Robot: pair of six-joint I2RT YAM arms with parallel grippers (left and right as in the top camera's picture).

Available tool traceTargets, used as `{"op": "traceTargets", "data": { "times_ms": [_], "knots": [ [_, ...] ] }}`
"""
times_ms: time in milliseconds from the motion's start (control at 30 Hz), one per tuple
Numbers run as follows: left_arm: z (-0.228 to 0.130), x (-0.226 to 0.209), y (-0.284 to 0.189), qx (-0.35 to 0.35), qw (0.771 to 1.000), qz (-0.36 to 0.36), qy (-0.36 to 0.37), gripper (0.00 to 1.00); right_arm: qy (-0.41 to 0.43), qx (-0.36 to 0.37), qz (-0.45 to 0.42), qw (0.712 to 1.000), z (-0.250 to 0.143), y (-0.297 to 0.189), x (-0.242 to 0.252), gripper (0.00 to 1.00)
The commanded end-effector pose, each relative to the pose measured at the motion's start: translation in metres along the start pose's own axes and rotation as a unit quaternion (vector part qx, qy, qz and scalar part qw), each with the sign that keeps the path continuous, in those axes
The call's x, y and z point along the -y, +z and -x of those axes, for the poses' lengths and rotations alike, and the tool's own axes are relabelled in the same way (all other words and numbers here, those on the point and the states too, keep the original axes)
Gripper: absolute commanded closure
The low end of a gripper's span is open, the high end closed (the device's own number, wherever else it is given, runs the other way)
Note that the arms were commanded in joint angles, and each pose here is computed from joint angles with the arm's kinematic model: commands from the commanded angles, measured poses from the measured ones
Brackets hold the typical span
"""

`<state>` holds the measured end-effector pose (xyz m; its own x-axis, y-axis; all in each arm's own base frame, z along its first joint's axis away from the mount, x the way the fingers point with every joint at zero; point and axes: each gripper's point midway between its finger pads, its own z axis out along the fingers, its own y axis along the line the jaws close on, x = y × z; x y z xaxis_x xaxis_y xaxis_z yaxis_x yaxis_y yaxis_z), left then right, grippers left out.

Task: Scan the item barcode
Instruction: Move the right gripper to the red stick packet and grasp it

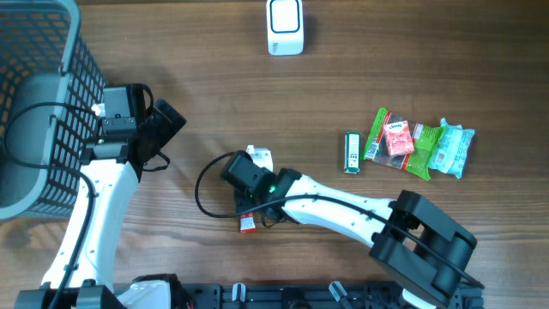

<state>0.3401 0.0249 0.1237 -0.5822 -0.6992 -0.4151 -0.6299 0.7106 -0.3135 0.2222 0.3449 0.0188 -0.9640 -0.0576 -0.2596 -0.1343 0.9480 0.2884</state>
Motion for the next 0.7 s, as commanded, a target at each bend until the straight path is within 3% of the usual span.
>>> {"op": "traceTargets", "data": {
  "times_ms": [0, 433, 667],
  "knots": [
    [0.002, -0.001, 0.001, 0.006, 1.0, 0.005, 0.007, 0.0, -0.007, 0.01, -0.013, 1.0, 0.0, 0.002, 0.004, 0.72],
    [0.002, -0.001, 0.001, 0.006, 1.0, 0.005, 0.007, 0.0, -0.027, -0.005, -0.045, 0.999, -0.016, 0.027, 0.014, 0.78],
    [0.002, -0.001, 0.001, 0.006, 1.0, 0.005, 0.007, 0.0, -0.073, 0.08, -0.104, 0.989, 0.038, 0.022, 0.041, 0.77]
  ]
}}
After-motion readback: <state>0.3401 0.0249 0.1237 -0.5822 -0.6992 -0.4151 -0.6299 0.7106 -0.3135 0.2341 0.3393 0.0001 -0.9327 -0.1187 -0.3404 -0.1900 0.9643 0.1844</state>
